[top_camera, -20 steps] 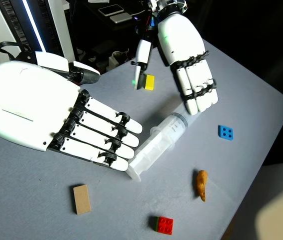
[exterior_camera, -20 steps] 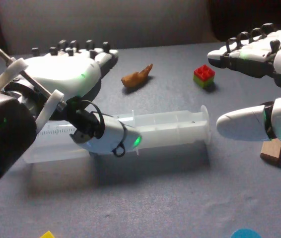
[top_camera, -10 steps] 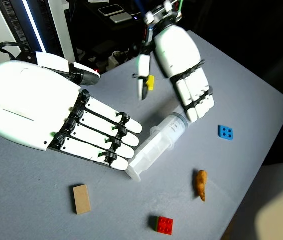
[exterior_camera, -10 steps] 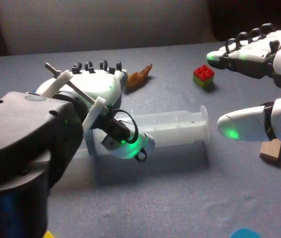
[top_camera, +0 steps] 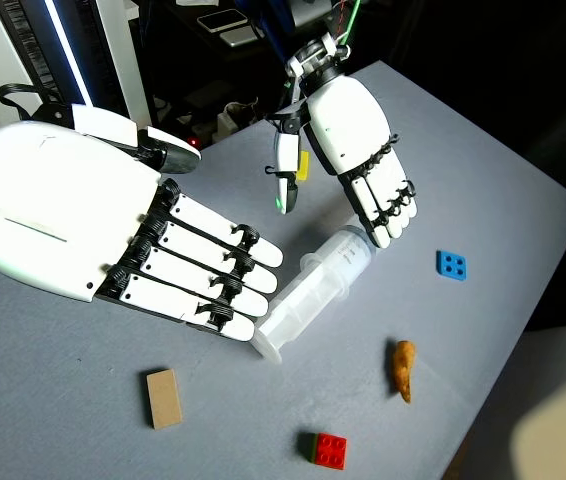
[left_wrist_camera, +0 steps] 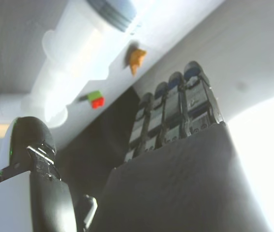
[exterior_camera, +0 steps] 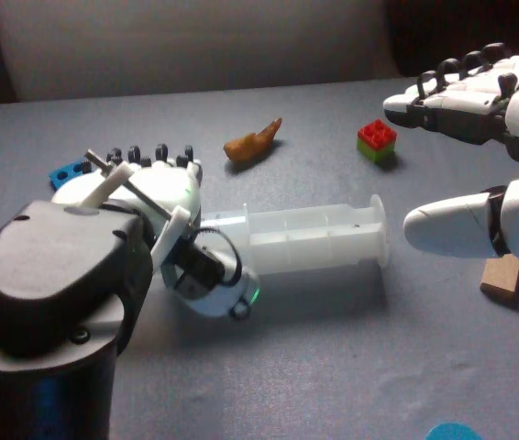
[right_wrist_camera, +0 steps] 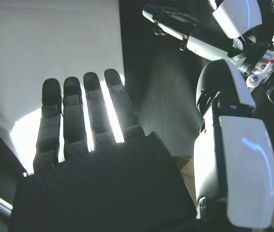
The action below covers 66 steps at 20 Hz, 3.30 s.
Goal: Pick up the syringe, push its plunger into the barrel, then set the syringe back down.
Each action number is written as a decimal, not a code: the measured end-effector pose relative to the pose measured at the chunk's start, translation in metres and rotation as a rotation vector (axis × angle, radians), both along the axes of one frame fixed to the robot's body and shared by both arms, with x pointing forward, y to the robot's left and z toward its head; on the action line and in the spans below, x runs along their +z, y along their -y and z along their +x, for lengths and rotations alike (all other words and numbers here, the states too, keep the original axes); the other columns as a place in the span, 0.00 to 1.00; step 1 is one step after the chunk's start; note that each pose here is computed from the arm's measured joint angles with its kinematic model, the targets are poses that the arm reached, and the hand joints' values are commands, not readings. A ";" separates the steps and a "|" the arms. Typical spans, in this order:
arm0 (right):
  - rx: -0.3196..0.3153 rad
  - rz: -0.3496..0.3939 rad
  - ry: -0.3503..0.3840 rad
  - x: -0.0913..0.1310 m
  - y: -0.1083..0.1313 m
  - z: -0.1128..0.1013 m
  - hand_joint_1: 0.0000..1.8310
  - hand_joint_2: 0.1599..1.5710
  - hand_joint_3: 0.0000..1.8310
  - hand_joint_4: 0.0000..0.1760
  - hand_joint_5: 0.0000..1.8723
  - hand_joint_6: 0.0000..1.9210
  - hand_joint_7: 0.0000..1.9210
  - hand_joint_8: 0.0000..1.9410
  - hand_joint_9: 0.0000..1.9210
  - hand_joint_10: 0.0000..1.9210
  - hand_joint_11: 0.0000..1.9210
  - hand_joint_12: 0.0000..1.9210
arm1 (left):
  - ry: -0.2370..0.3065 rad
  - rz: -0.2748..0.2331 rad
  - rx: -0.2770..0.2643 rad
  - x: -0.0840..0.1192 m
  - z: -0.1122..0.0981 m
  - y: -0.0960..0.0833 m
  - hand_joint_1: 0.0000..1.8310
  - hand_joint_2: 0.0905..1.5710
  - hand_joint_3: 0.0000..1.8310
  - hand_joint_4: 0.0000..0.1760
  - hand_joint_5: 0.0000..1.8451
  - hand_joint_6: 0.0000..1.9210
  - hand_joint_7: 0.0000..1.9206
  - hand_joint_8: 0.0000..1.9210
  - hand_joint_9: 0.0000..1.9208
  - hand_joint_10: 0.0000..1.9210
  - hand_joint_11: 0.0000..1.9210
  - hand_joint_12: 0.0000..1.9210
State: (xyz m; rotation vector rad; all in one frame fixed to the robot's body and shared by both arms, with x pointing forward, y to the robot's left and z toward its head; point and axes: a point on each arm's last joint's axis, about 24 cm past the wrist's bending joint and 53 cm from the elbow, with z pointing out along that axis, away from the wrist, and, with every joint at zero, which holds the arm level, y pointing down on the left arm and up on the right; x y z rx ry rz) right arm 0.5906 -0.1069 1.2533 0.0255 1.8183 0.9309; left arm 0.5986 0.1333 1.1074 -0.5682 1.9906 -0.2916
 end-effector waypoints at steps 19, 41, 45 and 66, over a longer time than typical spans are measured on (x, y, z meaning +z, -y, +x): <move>-0.003 0.009 0.009 0.005 0.000 0.001 0.00 0.67 0.00 0.00 0.04 0.00 0.04 0.00 0.05 0.00 0.00 0.19 | -0.004 0.051 -0.028 -0.025 0.021 -0.009 0.29 0.65 0.00 0.00 0.00 0.00 0.00 0.00 0.00 0.00 0.00 0.00; -0.014 0.003 0.015 0.005 0.002 0.003 0.02 0.67 0.00 0.00 0.04 0.00 0.04 0.00 0.05 0.00 0.00 0.19 | -0.013 0.095 -0.094 -0.060 0.035 -0.003 0.30 0.67 0.00 0.00 0.00 0.00 0.00 0.00 0.00 0.00 0.00 0.00; -0.014 0.004 0.015 0.005 0.002 0.003 0.02 0.68 0.00 0.00 0.04 0.00 0.04 0.00 0.04 0.00 0.00 0.16 | -0.011 0.095 -0.087 -0.067 0.039 -0.007 0.33 0.66 0.00 0.00 0.00 0.00 0.00 0.00 0.00 0.00 0.00 0.00; 0.002 0.005 0.014 0.005 -0.001 0.000 0.02 0.67 0.00 0.00 0.04 0.00 0.05 0.00 0.05 0.00 0.00 0.17 | 0.004 0.121 -0.113 -0.078 0.051 -0.006 0.39 0.69 0.00 0.00 0.09 0.00 0.11 0.00 0.10 0.01 0.00 0.30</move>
